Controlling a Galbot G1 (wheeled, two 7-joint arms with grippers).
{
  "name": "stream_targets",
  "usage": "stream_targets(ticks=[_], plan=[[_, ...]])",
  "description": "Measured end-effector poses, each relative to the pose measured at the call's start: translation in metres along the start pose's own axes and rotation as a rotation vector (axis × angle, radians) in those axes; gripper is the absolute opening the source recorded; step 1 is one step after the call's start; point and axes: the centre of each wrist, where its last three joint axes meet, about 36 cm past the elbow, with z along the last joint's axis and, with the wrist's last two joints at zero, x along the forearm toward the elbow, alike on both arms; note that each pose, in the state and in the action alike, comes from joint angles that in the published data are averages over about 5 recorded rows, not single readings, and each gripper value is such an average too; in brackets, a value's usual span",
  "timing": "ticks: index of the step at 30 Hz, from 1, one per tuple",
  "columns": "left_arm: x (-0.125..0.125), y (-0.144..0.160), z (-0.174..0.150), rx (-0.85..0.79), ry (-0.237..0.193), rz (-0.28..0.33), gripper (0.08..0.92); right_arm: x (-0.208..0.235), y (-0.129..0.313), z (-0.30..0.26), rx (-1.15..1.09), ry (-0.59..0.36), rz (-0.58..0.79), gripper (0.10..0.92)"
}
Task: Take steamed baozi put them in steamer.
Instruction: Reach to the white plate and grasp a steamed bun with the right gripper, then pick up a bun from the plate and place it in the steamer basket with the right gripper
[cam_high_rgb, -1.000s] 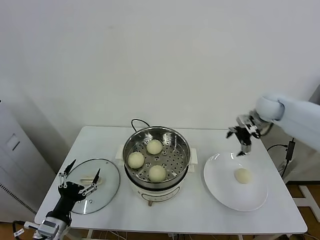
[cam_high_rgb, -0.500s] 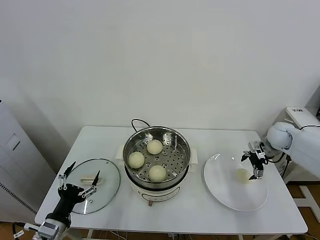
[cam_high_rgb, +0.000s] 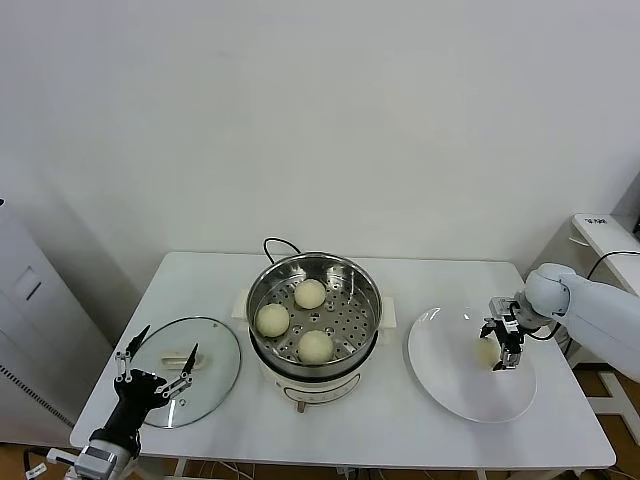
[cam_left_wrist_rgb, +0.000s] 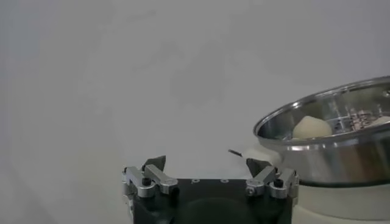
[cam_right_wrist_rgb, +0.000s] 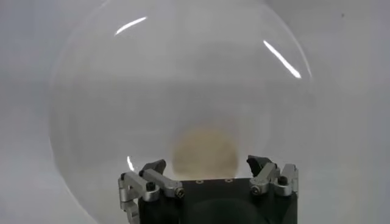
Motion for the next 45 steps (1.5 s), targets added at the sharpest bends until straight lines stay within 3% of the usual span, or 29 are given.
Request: stream_targets(ticks=[8, 17, 23, 28, 36, 45], plan=[[0.000, 0.002, 0.000, -0.007, 0.000, -0.001, 0.823, 0.009, -0.004, -0.003, -0.004, -0.004, 0.002, 0.477], [-0.001, 0.003, -0.003, -0.009, -0.006, -0.006, 0.823, 0.088, -0.052, -0.057, 0.019, -0.127, 0.068, 0.463], [-0.003, 0.003, -0.006, -0.005, -0.014, -0.013, 0.823, 0.165, -0.090, -0.133, 0.025, -0.264, 0.121, 0.467], [-0.003, 0.003, -0.007, 0.001, -0.017, -0.022, 0.823, 0.200, -0.101, -0.205, 0.043, -0.332, 0.107, 0.467], [0.000, 0.007, -0.003, 0.004, -0.008, -0.033, 0.823, 0.189, -0.076, -0.284, 0.054, -0.327, 0.021, 0.467], [0.000, 0.009, -0.003, 0.005, -0.009, -0.038, 0.823, 0.148, -0.046, -0.312, 0.079, -0.240, -0.013, 0.467]])
